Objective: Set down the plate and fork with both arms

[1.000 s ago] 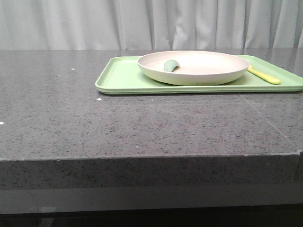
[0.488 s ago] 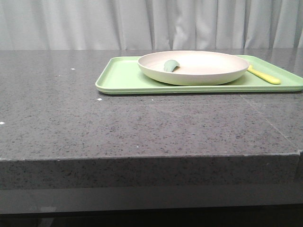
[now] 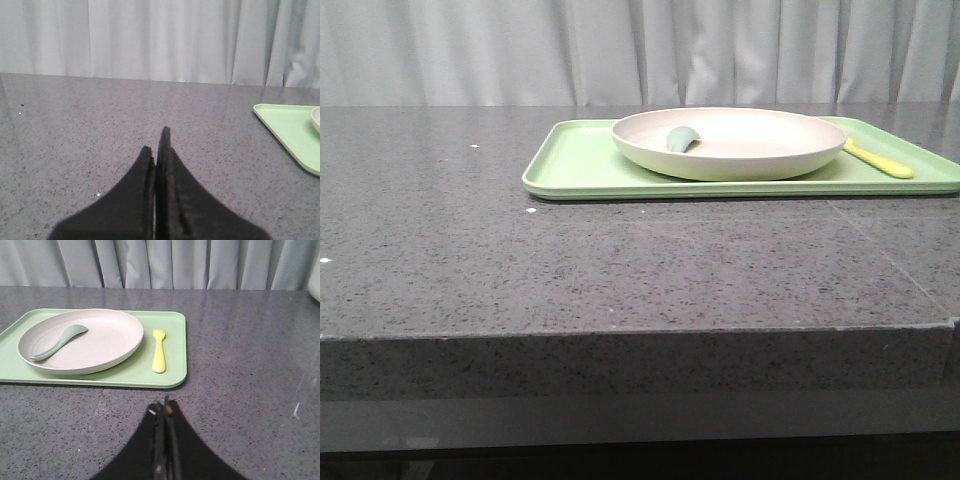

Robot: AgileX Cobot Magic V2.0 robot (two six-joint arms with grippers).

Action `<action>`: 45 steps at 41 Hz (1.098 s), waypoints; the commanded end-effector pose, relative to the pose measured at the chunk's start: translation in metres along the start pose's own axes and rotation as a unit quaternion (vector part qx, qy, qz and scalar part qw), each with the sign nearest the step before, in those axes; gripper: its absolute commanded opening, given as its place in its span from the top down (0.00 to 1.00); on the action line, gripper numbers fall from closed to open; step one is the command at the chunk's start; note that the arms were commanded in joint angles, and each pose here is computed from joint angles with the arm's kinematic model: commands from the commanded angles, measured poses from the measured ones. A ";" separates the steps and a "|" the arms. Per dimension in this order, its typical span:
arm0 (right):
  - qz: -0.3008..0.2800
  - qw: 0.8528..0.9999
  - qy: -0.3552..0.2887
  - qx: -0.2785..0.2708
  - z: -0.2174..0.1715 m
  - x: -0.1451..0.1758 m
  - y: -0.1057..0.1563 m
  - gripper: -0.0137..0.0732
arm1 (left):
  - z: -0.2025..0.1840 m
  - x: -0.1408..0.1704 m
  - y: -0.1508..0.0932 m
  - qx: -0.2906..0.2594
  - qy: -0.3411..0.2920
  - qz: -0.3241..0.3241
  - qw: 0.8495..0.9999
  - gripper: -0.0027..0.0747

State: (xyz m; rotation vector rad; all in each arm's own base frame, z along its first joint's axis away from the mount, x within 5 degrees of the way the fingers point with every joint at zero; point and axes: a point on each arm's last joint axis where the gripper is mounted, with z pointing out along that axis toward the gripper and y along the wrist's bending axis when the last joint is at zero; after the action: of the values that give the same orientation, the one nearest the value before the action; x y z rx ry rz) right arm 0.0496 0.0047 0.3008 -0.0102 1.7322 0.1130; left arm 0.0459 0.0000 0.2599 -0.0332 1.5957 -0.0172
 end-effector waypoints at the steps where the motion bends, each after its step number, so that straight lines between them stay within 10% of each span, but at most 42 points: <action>1: -0.009 0.999 -0.051 0.003 -0.002 -0.015 0.000 0.98 | -0.002 0.000 0.000 -0.001 -0.049 0.000 0.999 0.99; 17: -0.009 0.999 -0.051 0.003 -0.002 -0.015 0.000 0.98 | 0.010 0.057 0.003 -0.004 -0.020 -0.003 1.000 0.99; 45: -0.009 0.999 -0.051 0.003 -0.002 -0.015 0.000 0.98 | 0.010 0.055 0.003 -0.004 -0.026 -0.003 1.000 0.99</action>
State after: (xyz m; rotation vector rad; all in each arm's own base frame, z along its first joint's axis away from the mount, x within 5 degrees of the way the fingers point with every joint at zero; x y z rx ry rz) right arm 0.0496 0.0047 0.3008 -0.0104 1.7322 0.1125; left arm 0.0560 0.0006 0.1957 -0.0389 1.6536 -0.0146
